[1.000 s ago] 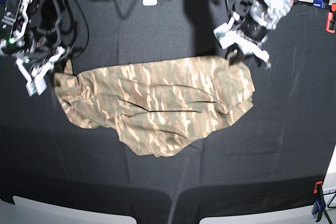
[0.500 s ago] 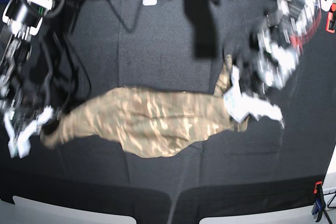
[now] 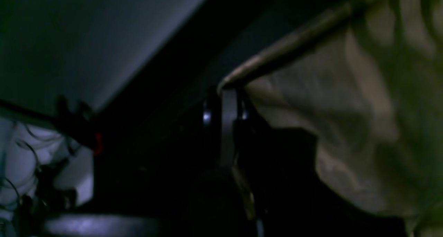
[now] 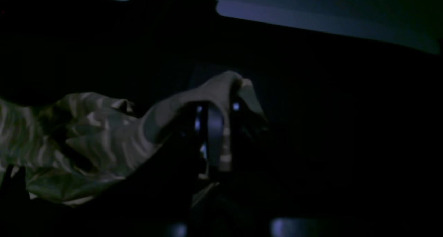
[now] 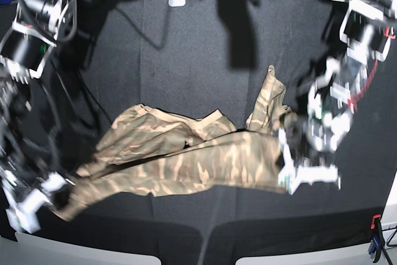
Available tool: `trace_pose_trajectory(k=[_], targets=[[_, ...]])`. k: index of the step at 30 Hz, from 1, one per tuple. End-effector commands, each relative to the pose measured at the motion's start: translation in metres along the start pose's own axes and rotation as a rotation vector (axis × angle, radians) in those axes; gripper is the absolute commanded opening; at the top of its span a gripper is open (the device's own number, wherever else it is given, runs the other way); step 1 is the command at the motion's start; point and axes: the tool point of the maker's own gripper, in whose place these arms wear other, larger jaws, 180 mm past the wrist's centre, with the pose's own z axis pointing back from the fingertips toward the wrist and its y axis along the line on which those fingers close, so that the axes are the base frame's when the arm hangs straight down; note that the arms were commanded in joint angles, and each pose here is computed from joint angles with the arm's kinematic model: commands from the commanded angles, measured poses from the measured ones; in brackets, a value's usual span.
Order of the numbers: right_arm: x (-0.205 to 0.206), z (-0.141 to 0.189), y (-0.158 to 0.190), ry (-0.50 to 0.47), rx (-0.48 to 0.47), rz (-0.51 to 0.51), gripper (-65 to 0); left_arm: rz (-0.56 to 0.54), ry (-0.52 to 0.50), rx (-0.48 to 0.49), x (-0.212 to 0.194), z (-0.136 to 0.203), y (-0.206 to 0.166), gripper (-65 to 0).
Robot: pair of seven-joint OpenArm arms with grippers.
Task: Layout the t-shirt on the table in an organized manner, then fold the t-shirt properly
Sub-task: 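Lift the t-shirt high with both grippers and shake it out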
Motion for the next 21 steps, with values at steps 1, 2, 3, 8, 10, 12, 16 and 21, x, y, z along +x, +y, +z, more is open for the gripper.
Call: trace_pose_trajectory(k=[1,2,3,8,10,12,16,21], targets=[[0.03,-0.002,-0.003,-0.072,-0.012,0.018,-65.0,0.007,-0.078,0.054,0.031,-0.007,0.026,-65.0],[0.034,-0.009,0.0,-0.066,-0.012,0.017,-65.0,0.024,-0.093,0.062,0.04,-0.011,0.034,-65.0],[0.038,-0.017,0.004,-0.057,-0.011,0.019,-65.0,0.038,-0.099,0.072,0.047,-0.015,0.041,-65.0],[0.073,-0.04,0.011,-0.088,-0.013,-0.001,-65.0,0.082,-0.095,0.108,0.075,-0.028,0.074,-65.0],[0.094,-0.044,0.008,-0.114,-0.006,-0.013,-65.0,0.076,-0.097,0.124,0.083,-0.029,0.085,-65.0],[0.114,-0.046,0.003,-0.135,-0.003,-0.024,-65.0,0.07,-0.104,0.137,0.091,-0.03,0.093,-65.0],[0.152,-0.046,-0.011,-0.162,-0.021,-0.027,-65.0,0.061,-0.133,0.159,0.107,-0.031,0.107,-65.0],[0.202,-0.036,-0.022,-0.222,-0.034,-0.022,-65.0,0.048,-0.189,0.198,0.138,-0.03,0.13,-65.0]])
